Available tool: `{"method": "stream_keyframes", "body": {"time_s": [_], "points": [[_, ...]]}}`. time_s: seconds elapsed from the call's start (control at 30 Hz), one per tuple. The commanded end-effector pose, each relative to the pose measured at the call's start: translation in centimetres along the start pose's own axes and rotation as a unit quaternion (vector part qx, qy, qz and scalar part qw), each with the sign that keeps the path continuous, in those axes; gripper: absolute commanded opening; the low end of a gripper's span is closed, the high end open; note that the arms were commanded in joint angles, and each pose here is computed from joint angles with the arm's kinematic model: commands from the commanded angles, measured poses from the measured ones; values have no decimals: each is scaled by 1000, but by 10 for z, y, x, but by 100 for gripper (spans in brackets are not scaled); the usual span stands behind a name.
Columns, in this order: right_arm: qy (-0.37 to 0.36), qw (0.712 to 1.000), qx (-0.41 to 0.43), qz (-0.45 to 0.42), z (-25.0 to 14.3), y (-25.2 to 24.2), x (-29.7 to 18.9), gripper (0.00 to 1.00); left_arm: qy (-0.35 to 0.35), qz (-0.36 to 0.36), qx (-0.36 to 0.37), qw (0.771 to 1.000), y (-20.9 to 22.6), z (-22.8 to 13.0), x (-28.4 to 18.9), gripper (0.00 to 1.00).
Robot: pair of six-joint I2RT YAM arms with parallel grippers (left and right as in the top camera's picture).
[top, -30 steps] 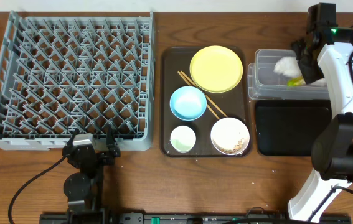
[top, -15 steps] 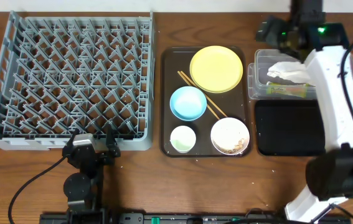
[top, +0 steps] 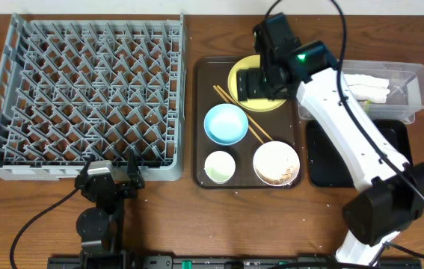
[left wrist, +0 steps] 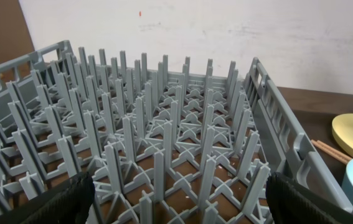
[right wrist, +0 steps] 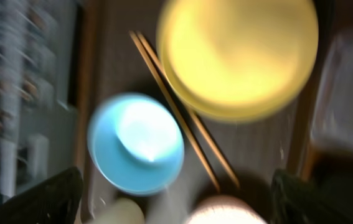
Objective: Sort waste into correct bins and load items into the dishwasher
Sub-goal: 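Move the right gripper to the pink rice bowl and grasp it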
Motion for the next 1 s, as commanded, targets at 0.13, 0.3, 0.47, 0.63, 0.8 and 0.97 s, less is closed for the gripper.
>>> {"method": "stream_keyframes", "body": {"time_s": [0.13, 0.3, 0.47, 0.63, 0.8, 0.97], "points": [[143, 988, 55, -5, -70, 0, 26, 72, 26, 11, 3, 1000, 5, -16, 1, 89], [172, 984, 44, -19, -103, 12, 50, 66, 26, 11, 3, 1000, 5, -16, 1, 89], [174, 981, 71, -56, -124, 7, 71, 51, 26, 11, 3, 1000, 5, -16, 1, 89], [181, 979, 71, -60, -135, 2, 83, 37, 26, 11, 3, 1000, 5, -16, 1, 89], [192, 977, 67, -66, -150, -3, 94, 32, 26, 11, 3, 1000, 5, -16, 1, 89], [203, 974, 63, -77, -164, -9, 101, 22, 26, 11, 3, 1000, 5, -16, 1, 89]]}}
Point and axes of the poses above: each gripper's point midway between its finger pads, its own x axis out along the fingers, its own y axis along the line the jaws close on, z = x × y, the point moved 1 cm from there along -x, back along the fingers, and after that the axes turned 2 degrees about -x, right-handed, at the moved point
